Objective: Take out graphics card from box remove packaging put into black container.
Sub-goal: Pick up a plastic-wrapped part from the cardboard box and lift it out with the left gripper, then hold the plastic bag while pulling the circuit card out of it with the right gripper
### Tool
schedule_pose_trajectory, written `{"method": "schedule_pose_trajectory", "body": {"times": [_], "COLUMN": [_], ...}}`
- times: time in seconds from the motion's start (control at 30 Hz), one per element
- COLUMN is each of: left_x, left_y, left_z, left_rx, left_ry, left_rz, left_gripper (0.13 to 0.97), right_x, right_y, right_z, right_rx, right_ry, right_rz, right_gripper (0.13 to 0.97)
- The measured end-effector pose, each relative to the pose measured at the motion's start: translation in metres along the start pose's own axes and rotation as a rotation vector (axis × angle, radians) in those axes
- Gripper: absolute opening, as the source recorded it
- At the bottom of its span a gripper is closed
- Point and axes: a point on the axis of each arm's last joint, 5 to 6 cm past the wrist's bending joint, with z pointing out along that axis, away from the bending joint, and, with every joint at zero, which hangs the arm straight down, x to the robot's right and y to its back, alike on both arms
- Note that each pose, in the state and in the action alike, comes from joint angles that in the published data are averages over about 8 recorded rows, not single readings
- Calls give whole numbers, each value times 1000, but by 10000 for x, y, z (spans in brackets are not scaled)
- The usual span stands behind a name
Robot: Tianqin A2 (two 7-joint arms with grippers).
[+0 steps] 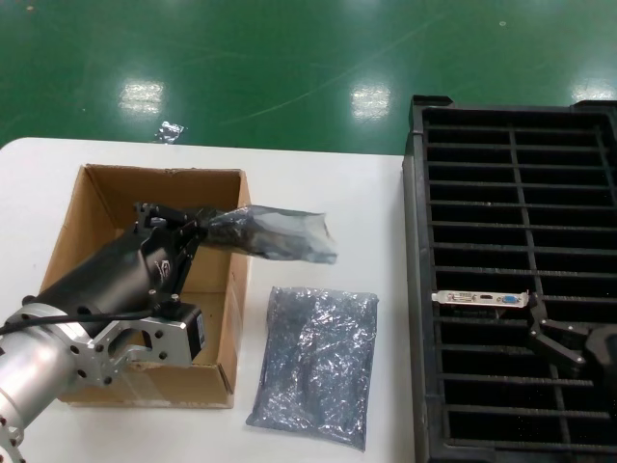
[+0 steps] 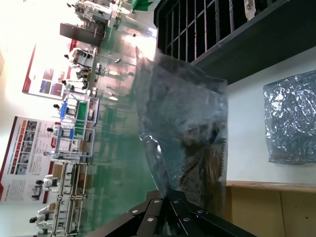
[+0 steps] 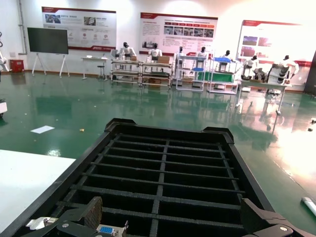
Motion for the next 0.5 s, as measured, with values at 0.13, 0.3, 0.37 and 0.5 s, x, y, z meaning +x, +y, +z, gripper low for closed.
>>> {"method": "schedule_pose_trajectory", "body": {"times": [0.13,0.3,0.37,0.5], "left_x": [0,0,0,0], "left_y": [0,0,0,0], "left_z": [0,0,0,0], "left_rx": [0,0,0,0], "left_ry": [0,0,0,0], "left_rz": [0,0,0,0], "left_gripper": [139,139,139,139], "right_x": [-51,-211,-291,-454], "right_y": [-60,-203,-268,-397], "right_z": [27,95,124,174], "right_rx": [17,62,82,120], "right_ry": [-18,-57,-71,-95], "right_rz": [14,31,32,29], "right_gripper": [966,966,966,966]}}
